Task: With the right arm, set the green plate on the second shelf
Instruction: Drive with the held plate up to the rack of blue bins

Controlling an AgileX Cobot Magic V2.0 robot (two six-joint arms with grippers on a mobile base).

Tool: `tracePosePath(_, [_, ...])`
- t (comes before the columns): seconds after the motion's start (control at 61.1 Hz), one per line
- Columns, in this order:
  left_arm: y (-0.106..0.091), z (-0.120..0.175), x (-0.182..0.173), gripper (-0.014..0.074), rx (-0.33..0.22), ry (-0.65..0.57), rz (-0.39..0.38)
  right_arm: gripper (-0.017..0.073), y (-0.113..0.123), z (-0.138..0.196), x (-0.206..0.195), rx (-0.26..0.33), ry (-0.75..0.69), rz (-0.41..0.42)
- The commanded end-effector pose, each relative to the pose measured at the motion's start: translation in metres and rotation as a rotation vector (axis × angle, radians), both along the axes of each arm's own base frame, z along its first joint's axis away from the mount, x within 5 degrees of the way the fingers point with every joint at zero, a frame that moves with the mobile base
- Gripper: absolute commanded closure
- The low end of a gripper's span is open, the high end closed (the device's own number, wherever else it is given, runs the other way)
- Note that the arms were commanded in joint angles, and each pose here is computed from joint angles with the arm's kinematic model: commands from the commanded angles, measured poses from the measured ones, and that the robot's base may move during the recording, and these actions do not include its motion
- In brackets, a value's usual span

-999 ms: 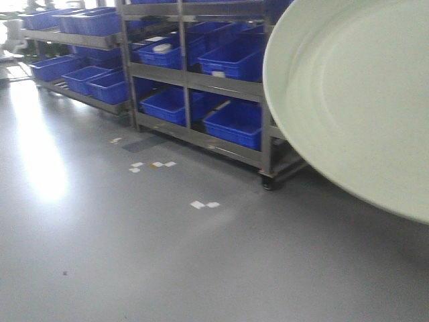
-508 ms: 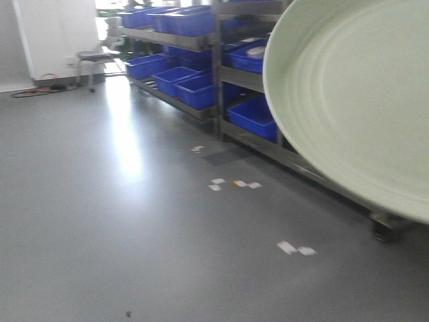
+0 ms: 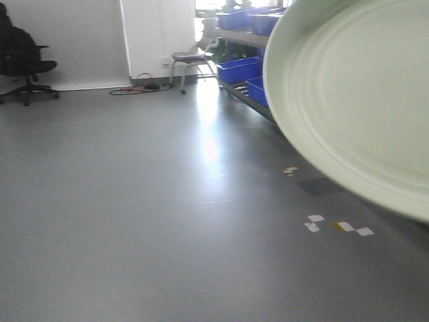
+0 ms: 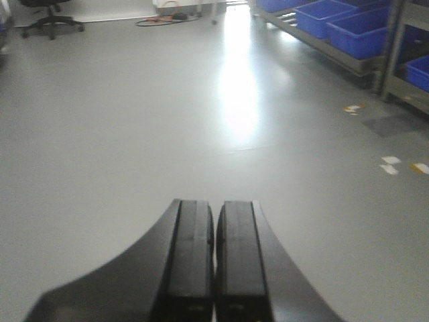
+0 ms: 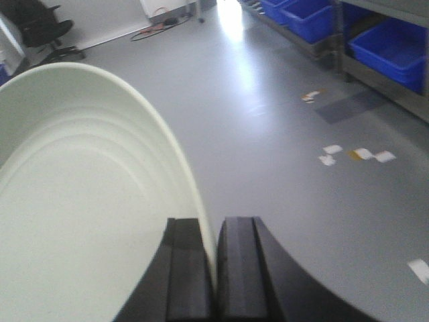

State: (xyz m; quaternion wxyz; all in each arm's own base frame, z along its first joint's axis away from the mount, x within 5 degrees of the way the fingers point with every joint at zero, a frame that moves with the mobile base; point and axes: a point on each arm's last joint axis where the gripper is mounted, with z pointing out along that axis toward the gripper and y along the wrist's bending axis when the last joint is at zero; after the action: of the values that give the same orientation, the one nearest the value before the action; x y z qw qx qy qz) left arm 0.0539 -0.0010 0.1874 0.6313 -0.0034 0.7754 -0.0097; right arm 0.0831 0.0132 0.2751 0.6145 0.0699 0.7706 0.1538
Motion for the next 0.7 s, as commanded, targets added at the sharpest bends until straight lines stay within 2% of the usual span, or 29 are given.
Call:
tracePosePath(0.0, [0.0001, -0.0050, 0.0011, 0.0470, -0.001, -0.064, 0.001, 0.0510, -0.0019, 0.0212, 0.0007, 0.029, -0.137, -0.024])
tracePosePath(0.688, [0.0001, -0.0050, 0.0011, 0.0470, -0.001, -0.064, 0.001, 0.0510, -0.0019, 0.0212, 0.0007, 0.029, -0.137, -0.024])
